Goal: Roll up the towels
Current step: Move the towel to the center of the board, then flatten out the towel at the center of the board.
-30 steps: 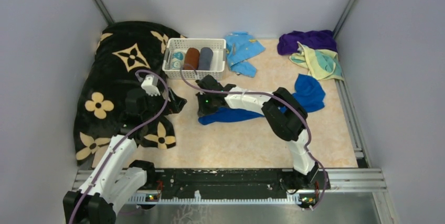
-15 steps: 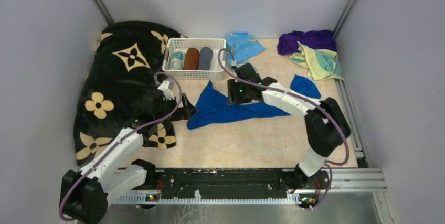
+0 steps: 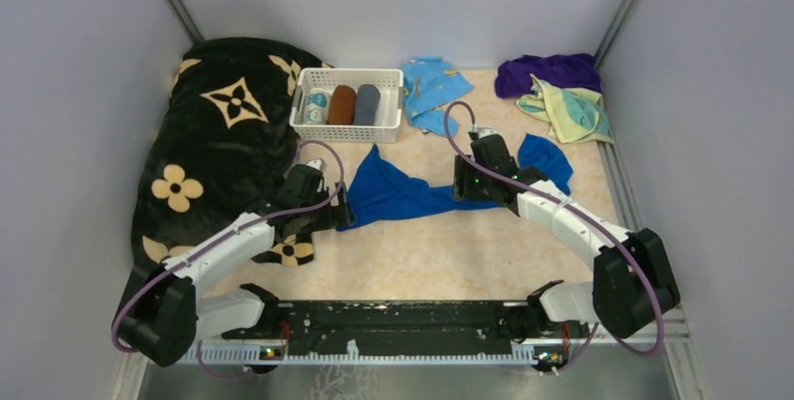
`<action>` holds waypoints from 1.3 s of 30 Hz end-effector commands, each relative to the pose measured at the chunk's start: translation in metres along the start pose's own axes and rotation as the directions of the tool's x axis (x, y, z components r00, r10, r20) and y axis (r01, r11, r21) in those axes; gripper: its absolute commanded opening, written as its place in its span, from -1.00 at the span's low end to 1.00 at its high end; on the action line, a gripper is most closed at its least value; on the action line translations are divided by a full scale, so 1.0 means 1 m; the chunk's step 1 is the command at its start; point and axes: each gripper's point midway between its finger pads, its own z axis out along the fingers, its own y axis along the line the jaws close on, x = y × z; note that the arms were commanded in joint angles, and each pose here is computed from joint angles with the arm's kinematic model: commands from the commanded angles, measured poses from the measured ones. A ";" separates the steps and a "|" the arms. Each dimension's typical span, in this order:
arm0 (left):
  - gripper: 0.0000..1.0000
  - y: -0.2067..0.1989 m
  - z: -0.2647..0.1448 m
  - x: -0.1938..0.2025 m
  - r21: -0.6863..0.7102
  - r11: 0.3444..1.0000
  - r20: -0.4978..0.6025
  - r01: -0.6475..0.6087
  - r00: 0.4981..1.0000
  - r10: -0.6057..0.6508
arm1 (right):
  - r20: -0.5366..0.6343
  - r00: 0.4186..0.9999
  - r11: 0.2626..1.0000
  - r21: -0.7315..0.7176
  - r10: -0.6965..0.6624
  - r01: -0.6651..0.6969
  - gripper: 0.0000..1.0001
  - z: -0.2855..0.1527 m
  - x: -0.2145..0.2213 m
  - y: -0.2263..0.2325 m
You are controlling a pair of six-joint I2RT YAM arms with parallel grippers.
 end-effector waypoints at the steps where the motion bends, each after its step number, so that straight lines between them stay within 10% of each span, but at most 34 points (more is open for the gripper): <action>1: 0.98 0.006 -0.003 -0.007 -0.086 0.995 0.054 0.056 0.997 -0.051 | 0.138 0.990 1.000 -0.009 -0.004 0.005 0.08 -0.009 -0.033 0.001; 6: 0.94 0.012 -0.002 0.003 -0.115 0.987 0.061 0.116 0.992 -0.110 | 0.147 0.989 1.000 0.020 -0.025 0.022 0.08 -0.008 -0.034 -0.007; 12: 0.30 0.013 0.006 0.013 -0.159 0.979 0.027 0.125 0.992 -0.123 | 0.153 0.988 1.000 0.022 -0.021 0.018 0.08 -0.007 -0.031 -0.012; 23: -0.15 0.017 0.021 0.013 -0.199 0.971 0.031 0.135 0.991 -0.132 | 0.149 0.988 0.999 0.043 -0.032 0.026 0.09 -0.007 -0.026 -0.021; 39: -0.33 0.014 0.021 0.027 -0.173 0.970 -0.002 0.171 0.985 -0.174 | 0.156 0.987 0.998 0.058 -0.030 0.021 0.09 -0.011 -0.027 -0.024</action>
